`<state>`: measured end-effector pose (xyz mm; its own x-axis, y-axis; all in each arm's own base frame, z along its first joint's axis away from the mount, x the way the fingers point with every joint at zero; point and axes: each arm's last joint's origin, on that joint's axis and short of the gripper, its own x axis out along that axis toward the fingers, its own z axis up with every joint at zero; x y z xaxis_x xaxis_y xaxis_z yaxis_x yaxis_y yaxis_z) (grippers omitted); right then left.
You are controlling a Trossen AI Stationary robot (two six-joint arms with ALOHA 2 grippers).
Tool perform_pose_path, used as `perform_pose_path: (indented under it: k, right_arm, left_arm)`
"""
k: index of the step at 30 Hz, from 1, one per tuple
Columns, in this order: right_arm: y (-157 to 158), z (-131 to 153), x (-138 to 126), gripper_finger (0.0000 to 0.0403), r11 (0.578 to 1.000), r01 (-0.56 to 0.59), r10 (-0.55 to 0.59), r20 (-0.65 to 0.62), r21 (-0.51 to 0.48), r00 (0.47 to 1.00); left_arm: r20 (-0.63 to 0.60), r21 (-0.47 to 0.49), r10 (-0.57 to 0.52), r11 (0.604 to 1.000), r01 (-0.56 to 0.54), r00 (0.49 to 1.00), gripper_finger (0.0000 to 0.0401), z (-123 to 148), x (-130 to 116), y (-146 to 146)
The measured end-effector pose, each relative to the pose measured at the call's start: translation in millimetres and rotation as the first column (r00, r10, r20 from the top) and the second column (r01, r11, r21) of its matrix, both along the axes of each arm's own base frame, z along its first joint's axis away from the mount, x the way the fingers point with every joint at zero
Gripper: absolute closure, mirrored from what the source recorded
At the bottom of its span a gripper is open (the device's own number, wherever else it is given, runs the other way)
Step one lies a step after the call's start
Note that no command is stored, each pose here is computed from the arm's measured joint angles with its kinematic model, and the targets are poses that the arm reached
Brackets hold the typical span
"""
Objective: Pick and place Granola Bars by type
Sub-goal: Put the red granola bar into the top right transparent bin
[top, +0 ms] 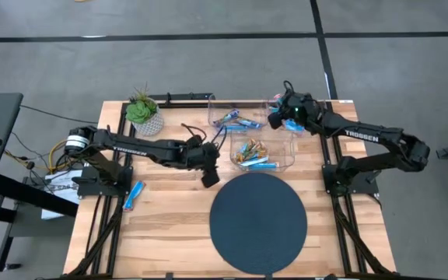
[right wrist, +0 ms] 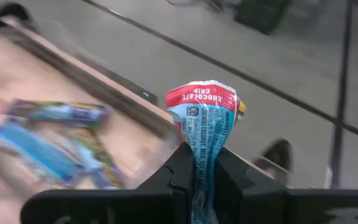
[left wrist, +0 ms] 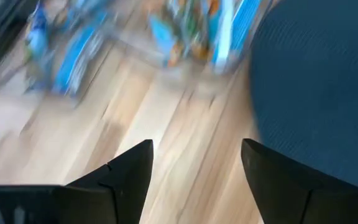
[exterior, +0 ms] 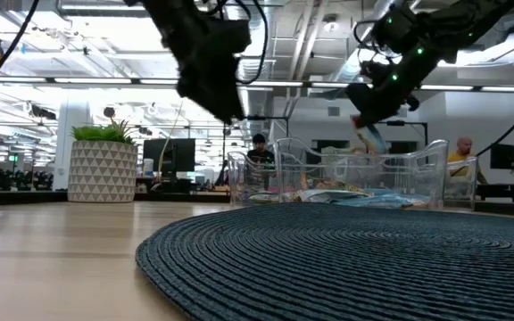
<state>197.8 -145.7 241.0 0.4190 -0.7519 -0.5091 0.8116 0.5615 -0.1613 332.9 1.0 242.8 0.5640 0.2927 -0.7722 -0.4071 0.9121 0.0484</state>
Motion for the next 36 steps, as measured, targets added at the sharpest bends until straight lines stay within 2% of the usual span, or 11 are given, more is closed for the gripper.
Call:
perform_pose_path:
  k: [7, 10, 14, 18, 24, 27, 32, 36]
  right_arm:
    - [-16, -9, -22, 0.0371, 0.992, 0.105, -0.099, -0.089, 0.07, 0.991]
    - [-19, -11, -26, 0.0361, 0.989, 0.117, -0.107, -0.105, 0.091, 0.989]
    - [-20, -12, -29, 0.033, 0.987, 0.103, -0.09, -0.106, 0.124, 0.99]
    - [-21, -14, -32, 0.0279, 0.983, 0.116, -0.098, -0.127, 0.143, 0.987]
    - [-21, -16, -35, 0.019, 0.978, 0.132, -0.109, -0.144, 0.162, 0.984]
    - [-19, -16, -33, 0.0158, 0.978, 0.107, -0.084, -0.132, 0.177, 0.988]
    - [-18, -16, -31, 0.0139, 0.974, 0.039, -0.02, -0.091, 0.221, 0.996]
    - [-18, -16, -29, 0.0138, 0.973, 0.012, 0.004, -0.068, 0.232, 0.998]
  left_arm:
    - [-0.207, 0.124, 0.079, 0.991, -0.053, 0.975, 0.0163, -10, -23, -23]
    - [-0.251, 0.155, 0.116, 0.985, -0.079, 0.961, 0.0163, -14, -32, -31]
    - [-0.301, 0.139, 0.135, 0.986, -0.097, 0.944, 0.0163, -30, -44, -40]
    - [-0.375, 0.115, 0.162, 0.985, -0.127, 0.913, 0.0167, -46, -59, -46]
    - [-0.475, 0.148, 0.214, 0.976, -0.162, 0.854, 0.0185, -50, -76, -51]
    - [-0.501, 0.169, 0.257, 0.966, -0.198, 0.826, 0.0196, -44, -86, -51]
    - [-0.549, 0.17, 0.337, 0.941, -0.293, 0.765, 0.0207, -33, -107, -57]
    - [-0.608, 0.186, 0.427, 0.896, -0.403, 0.669, 0.0209, -28, -123, -64]
